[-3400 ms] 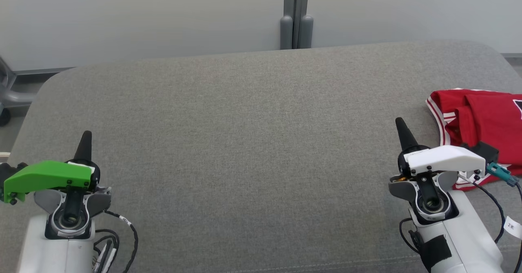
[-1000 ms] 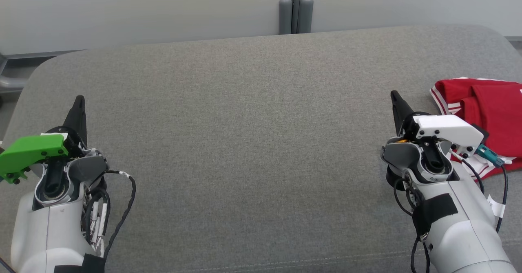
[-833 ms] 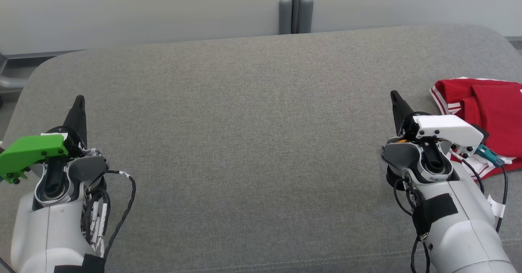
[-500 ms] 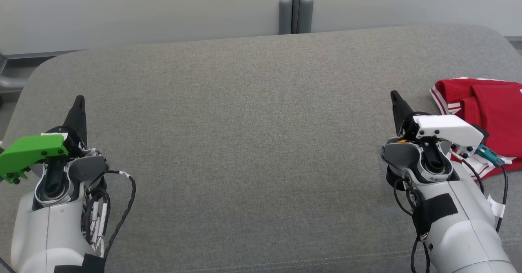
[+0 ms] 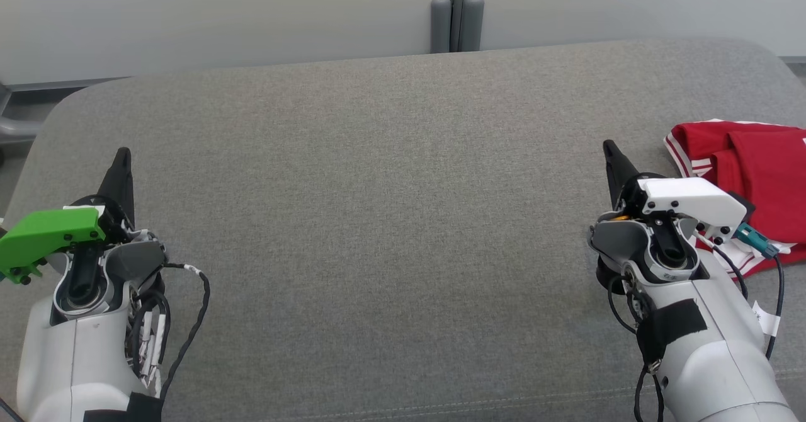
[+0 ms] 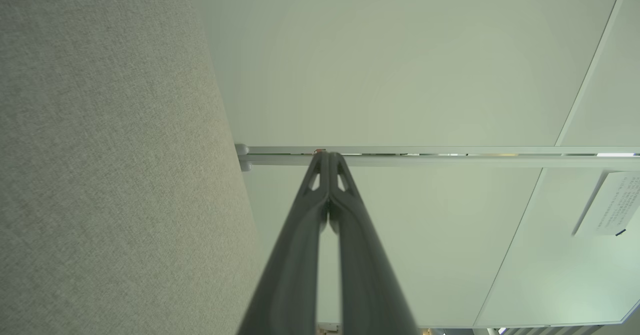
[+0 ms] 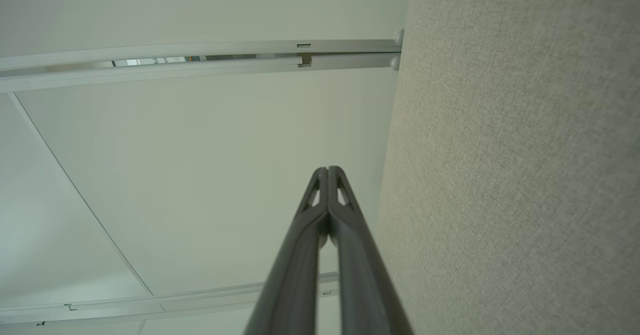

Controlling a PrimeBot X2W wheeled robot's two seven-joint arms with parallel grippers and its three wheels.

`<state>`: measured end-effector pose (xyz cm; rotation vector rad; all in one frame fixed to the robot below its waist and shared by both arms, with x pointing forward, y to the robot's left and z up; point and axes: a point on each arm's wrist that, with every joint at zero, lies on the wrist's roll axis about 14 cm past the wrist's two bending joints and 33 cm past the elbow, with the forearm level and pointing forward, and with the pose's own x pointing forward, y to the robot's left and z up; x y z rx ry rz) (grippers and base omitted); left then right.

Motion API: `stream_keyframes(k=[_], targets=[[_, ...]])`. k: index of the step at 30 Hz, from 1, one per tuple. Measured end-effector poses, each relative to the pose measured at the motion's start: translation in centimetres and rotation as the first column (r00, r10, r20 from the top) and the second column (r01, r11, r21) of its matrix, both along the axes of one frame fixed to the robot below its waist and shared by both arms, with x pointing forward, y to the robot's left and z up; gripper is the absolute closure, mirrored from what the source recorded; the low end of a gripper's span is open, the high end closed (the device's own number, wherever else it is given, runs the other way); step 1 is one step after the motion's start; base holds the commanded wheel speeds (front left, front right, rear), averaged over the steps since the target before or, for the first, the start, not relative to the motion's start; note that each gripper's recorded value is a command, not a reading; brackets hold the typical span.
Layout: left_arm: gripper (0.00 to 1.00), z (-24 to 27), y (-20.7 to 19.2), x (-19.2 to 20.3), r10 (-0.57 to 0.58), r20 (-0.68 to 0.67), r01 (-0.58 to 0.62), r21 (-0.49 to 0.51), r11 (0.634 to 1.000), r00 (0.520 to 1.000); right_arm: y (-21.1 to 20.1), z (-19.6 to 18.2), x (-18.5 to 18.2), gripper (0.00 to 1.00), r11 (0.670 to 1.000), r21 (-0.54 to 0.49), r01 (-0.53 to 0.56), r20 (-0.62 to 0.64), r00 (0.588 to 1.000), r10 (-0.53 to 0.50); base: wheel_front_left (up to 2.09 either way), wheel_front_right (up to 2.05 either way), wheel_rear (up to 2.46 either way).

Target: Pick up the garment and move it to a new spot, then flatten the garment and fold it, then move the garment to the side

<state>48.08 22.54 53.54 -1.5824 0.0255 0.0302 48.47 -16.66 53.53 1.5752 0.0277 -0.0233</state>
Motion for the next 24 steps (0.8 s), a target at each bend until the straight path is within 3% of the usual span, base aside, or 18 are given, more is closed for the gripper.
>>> stream_keyframes(k=[24], targets=[[1.0, 0.0, -0.01, 0.0, 0.0, 0.0, 0.0, 0.0, 1.0, 1.0, 0.01, 0.0, 0.0, 1.0, 1.0, 0.0, 0.0, 0.0, 1.0, 0.0, 0.0, 0.0, 0.0]])
